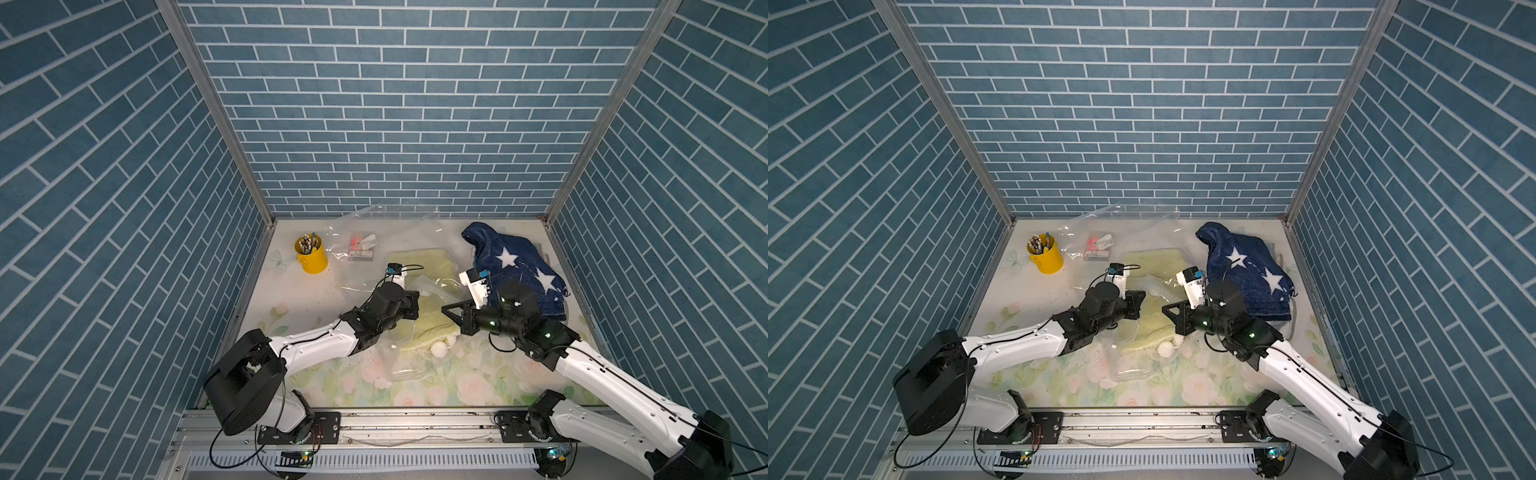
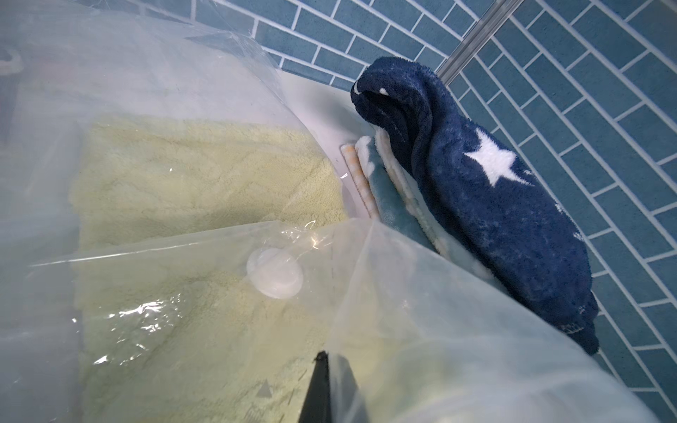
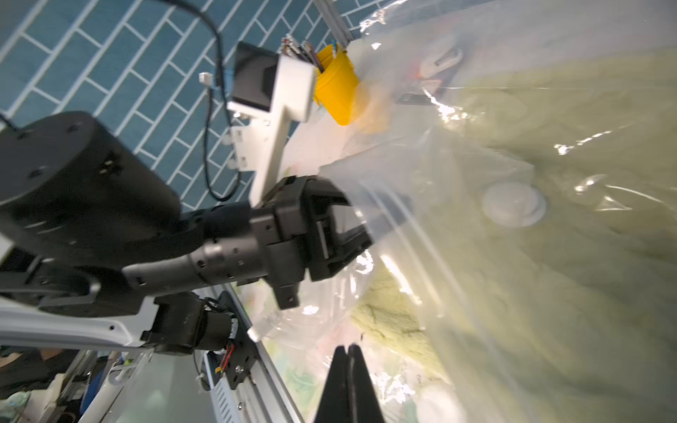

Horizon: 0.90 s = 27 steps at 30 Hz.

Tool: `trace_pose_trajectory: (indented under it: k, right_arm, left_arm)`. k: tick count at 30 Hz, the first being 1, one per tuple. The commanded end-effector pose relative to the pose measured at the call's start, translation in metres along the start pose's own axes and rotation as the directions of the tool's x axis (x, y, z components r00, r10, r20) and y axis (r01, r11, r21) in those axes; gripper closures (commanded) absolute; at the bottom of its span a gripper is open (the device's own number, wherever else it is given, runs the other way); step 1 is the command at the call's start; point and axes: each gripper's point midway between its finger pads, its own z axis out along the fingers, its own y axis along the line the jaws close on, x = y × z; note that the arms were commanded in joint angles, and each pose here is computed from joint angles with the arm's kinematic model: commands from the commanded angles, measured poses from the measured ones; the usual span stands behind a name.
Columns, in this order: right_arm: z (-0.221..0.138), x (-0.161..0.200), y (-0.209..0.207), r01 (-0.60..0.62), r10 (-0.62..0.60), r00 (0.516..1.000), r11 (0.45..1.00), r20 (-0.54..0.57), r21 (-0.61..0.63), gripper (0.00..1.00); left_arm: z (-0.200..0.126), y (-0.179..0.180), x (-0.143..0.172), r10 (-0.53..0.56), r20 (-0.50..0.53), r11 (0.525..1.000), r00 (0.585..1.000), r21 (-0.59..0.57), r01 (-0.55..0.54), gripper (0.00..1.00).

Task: Take the blanket out of the vacuum bag
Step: Take out the blanket from the vacuum bag.

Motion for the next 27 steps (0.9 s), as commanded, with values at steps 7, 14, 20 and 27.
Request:
trace_pose_trajectory:
  k: [7,14,20,27]
  right_arm:
    - [0.025,0.058,0.023,-0.028,0.025,0.997,0.998,-0.068,-0.049,1.0]
    - [0.041,0.082,0.005,-0.085,0.086,0.994,0.996,-0.068,0.014,1.0]
    - [0.047,0.085,-0.027,-0.228,0.226,0.974,0.964,0.031,0.135,1.0]
    - [0.055,0.086,-0.032,-0.28,0.274,0.96,0.95,0.066,0.135,1.0]
  left_arm:
    - [0.003,-0.011,-0.021,0.014,0.028,1.0,1.0,0.008,-0.014,1.0]
    - [0.003,-0.021,-0.028,0.019,0.038,0.999,0.999,0.041,-0.02,1.0]
    - [-0.002,-0.031,-0.031,0.026,0.042,0.995,0.999,0.09,-0.03,1.0]
    - [-0.003,-0.039,-0.032,0.036,0.036,0.992,0.999,0.121,-0.04,1.0]
